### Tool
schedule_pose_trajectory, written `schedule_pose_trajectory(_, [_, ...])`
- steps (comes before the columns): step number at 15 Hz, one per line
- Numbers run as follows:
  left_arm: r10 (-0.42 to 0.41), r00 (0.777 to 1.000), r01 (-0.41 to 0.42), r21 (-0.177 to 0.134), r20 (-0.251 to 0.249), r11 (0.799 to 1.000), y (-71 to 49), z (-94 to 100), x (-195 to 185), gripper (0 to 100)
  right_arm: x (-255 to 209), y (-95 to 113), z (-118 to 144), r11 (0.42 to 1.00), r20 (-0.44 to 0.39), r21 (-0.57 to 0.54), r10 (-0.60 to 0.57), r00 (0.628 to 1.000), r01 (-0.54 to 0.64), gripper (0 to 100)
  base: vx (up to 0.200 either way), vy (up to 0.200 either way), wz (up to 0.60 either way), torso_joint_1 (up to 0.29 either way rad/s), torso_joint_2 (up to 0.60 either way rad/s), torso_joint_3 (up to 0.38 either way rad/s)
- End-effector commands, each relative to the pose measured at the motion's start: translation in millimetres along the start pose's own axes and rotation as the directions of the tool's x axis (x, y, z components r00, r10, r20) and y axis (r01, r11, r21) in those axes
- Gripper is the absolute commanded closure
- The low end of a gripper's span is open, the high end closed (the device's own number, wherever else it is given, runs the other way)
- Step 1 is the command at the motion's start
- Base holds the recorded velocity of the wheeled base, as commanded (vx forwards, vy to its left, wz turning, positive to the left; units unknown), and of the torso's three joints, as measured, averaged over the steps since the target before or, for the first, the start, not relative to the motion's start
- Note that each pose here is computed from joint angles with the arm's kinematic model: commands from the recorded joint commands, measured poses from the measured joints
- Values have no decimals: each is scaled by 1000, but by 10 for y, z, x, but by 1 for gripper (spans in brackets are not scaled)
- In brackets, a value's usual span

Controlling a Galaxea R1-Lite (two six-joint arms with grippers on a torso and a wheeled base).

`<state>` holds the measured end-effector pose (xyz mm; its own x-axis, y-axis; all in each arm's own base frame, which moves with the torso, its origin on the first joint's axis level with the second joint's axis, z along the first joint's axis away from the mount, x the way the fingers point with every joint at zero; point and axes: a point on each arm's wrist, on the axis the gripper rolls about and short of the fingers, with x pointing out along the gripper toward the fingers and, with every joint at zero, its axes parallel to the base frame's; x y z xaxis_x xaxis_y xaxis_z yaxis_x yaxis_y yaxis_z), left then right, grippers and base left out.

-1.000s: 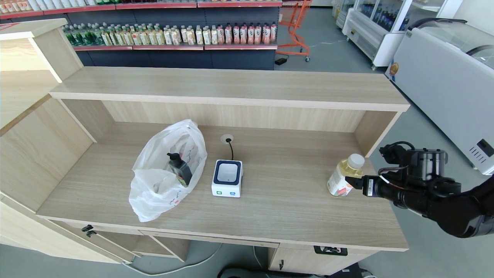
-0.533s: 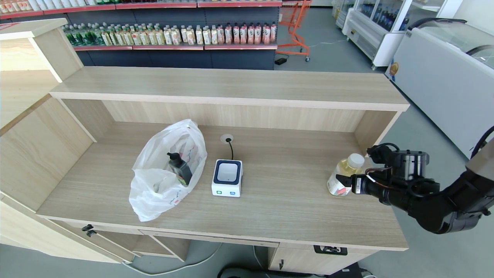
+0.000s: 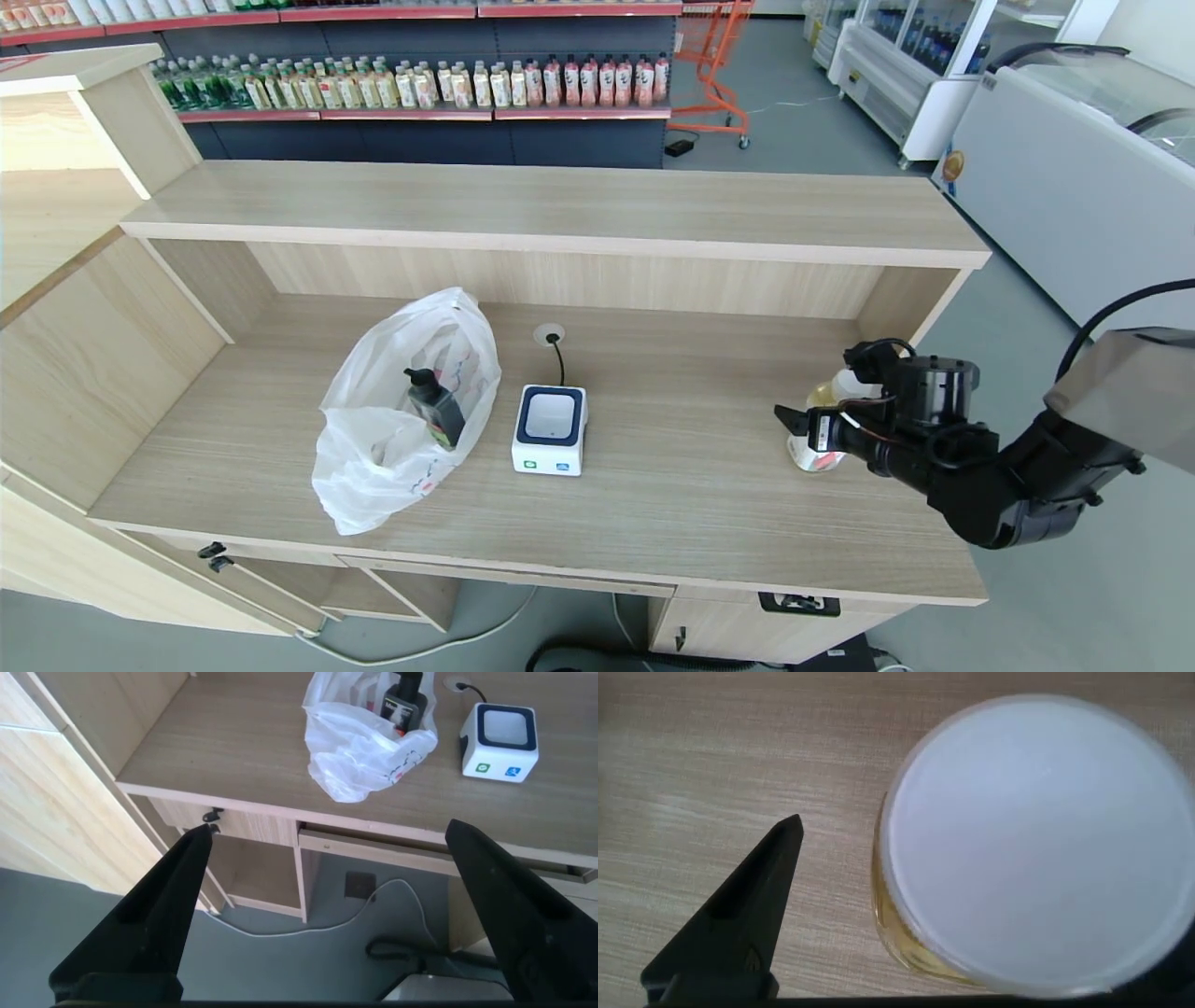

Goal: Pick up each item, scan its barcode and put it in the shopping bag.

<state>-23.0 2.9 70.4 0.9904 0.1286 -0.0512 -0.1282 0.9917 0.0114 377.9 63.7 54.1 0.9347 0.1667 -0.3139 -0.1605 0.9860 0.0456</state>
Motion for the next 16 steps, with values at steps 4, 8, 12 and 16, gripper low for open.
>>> schedule_pose_trajectory(4, [1,1000,-1,0,0,1000,0,0,0,0,118,62,-147,999,-7,-30,21,1000,-21,0,0,0,0,0,0,0])
schedule_pose_trajectory(8, [0,1000,0,0,1,1000,0,-1,-1,0,159,64,-95,998,27,-57,41,999,-39,100,0,0,0,0,0,0])
schedule_pose_trajectory(12, [1,1000,-1,0,0,1000,0,0,0,0,169,53,-81,995,35,-90,40,999,-37,100,0,0,0,0,0,0])
schedule_pose_trajectory(16, [0,1000,0,0,0,1000,0,0,0,0,145,47,-160,993,7,-104,59,998,-58,100,0,0,0,0,0,0])
